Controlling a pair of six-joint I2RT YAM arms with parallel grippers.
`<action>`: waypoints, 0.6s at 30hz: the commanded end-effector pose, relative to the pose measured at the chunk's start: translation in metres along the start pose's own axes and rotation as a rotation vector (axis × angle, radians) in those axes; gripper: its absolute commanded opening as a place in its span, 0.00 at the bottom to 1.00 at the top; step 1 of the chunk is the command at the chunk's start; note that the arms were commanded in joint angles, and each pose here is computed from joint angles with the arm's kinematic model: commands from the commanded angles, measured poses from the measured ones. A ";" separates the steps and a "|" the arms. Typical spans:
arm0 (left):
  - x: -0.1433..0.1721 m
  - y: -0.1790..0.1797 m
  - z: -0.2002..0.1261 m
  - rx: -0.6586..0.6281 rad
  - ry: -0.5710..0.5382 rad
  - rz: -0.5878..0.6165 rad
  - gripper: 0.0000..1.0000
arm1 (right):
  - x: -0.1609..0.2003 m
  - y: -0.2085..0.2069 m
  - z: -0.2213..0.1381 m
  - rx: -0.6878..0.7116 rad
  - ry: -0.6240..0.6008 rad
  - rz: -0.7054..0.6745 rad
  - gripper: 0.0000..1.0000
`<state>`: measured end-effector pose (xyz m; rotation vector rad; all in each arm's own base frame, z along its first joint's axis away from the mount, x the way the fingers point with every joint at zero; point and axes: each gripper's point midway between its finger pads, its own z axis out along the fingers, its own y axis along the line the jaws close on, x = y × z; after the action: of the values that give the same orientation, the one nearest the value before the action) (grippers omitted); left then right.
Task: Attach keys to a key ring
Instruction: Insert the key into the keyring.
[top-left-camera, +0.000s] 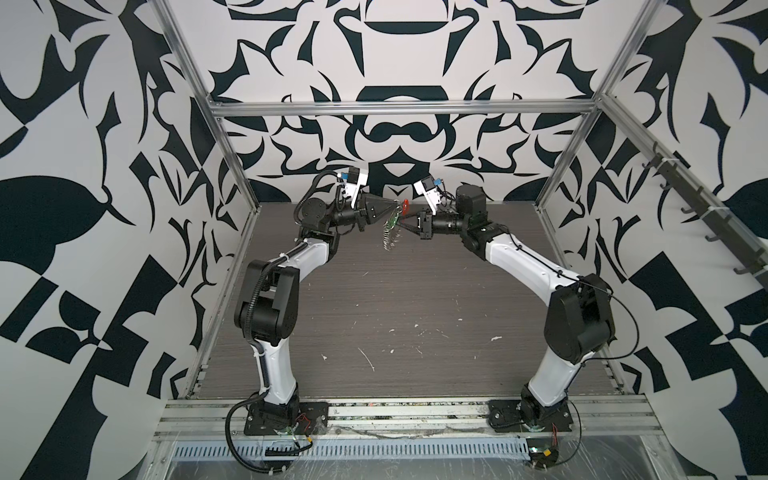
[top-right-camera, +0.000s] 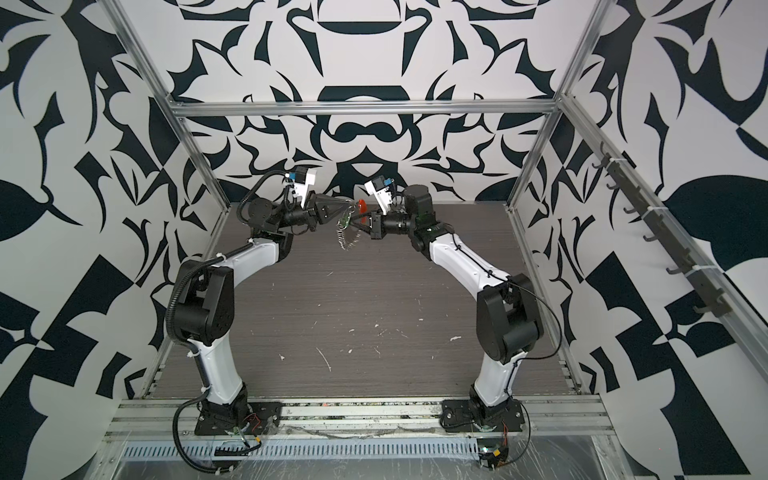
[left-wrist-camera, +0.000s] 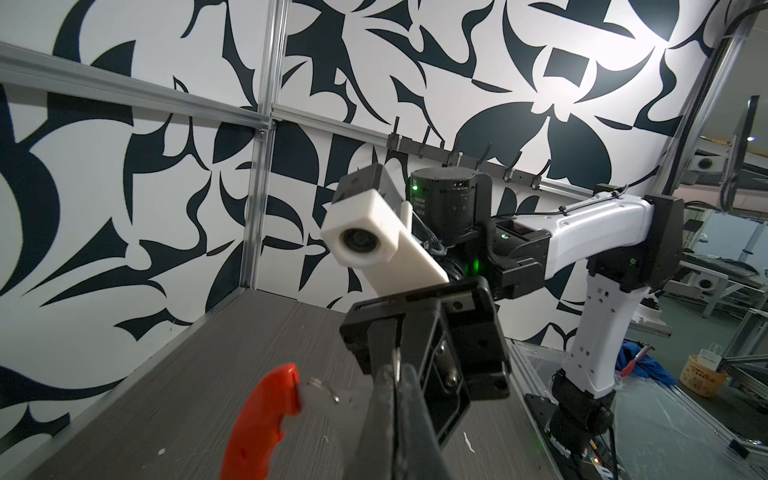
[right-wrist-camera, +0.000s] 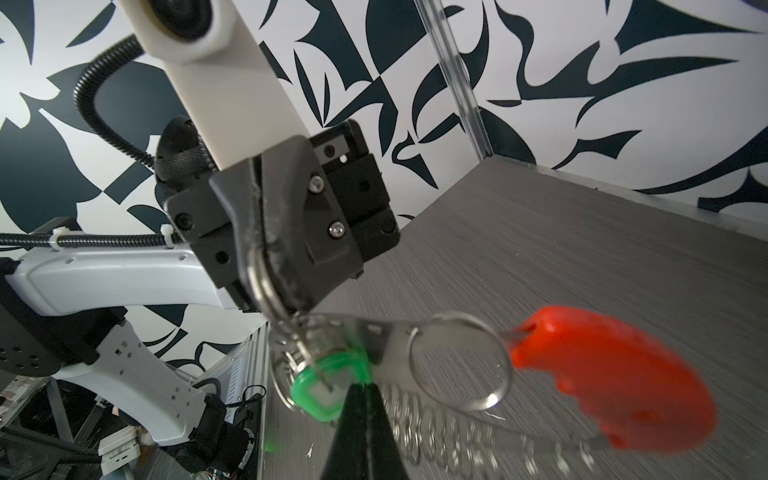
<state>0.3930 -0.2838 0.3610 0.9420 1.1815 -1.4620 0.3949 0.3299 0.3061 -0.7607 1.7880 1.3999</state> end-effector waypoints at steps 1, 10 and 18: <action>-0.018 -0.014 0.002 0.013 -0.052 0.076 0.00 | -0.028 0.024 -0.006 -0.020 -0.044 -0.076 0.00; -0.009 0.001 -0.009 -0.100 -0.081 0.082 0.00 | -0.030 -0.009 -0.057 0.370 -0.111 -0.209 0.07; 0.007 0.013 -0.019 -0.213 -0.089 0.060 0.00 | -0.039 -0.004 -0.049 0.290 -0.182 -0.180 0.18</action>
<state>0.4084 -0.2749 0.3248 0.7705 1.2761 -1.3588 0.4065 0.2733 0.3351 -0.6081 1.7428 0.9772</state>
